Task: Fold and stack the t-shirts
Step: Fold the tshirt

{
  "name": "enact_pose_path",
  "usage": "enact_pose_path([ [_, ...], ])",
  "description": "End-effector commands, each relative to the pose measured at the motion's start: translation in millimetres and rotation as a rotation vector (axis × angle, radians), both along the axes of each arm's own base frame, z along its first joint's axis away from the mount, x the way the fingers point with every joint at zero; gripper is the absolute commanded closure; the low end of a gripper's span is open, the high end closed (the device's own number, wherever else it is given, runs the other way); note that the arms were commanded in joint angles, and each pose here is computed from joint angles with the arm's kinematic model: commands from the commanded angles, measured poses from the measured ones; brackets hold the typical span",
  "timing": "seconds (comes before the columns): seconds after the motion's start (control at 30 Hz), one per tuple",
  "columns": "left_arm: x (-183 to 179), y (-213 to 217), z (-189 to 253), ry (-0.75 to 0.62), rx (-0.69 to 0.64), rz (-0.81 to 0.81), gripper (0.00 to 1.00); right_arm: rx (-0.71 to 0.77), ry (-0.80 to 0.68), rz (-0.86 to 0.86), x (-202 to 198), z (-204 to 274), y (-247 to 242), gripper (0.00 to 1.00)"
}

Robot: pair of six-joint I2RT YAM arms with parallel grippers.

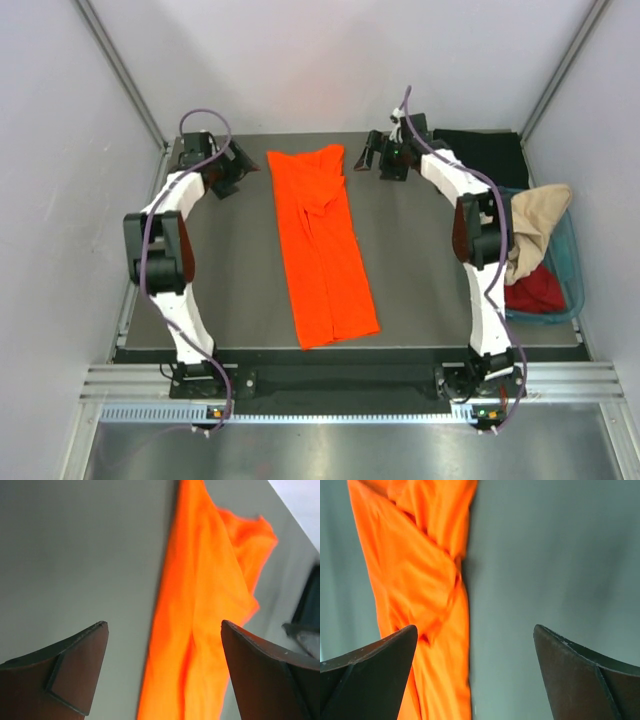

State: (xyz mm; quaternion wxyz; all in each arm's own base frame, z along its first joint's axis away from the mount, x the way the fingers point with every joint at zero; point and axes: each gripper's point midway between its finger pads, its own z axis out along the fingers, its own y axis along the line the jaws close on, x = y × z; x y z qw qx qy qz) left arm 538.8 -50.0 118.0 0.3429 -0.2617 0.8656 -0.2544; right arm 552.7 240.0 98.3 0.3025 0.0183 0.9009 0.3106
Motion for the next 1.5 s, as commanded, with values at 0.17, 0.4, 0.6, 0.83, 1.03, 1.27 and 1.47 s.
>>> enact_pose_path([
  [0.17, -127.3, -40.7, 40.2, 0.031, -0.129, -0.113, 0.01, -0.293, -0.080, 0.086, -92.1, 94.1, -28.3, 0.00],
  [0.4, -228.9, -83.1, 60.3, -0.031, -0.129, -0.216, 0.17, -0.542, -0.211, 0.035, -182.2, 137.9, -44.1, 0.00],
  [0.6, -310.0, -105.2, 36.4, 0.051, -0.078, -0.300, 0.29, -0.256, 0.036, 0.141, -258.8, 78.1, -37.9, 0.00],
  [0.83, -378.8, -113.8, -13.3, 0.194, -0.150, -0.298, 0.40, -0.006, 0.130, 0.227, -338.3, 29.1, -20.3, 0.00],
  [1.03, -398.9, -124.0, -46.8, 0.336, -0.123, -0.285, 0.42, 0.071, 0.199, 0.287, -373.8, 5.5, -19.7, 0.19],
  [1.27, -413.9, -145.7, -71.0, 0.416, -0.124, -0.270, 0.51, 0.105, 0.255, 0.316, -380.7, -12.5, -13.6, 0.44],
  [1.47, -420.5, -151.7, -87.5, 0.475, -0.075, -0.286, 0.56, 0.091, 0.275, 0.307, -376.3, -22.3, -12.4, 0.43],
])
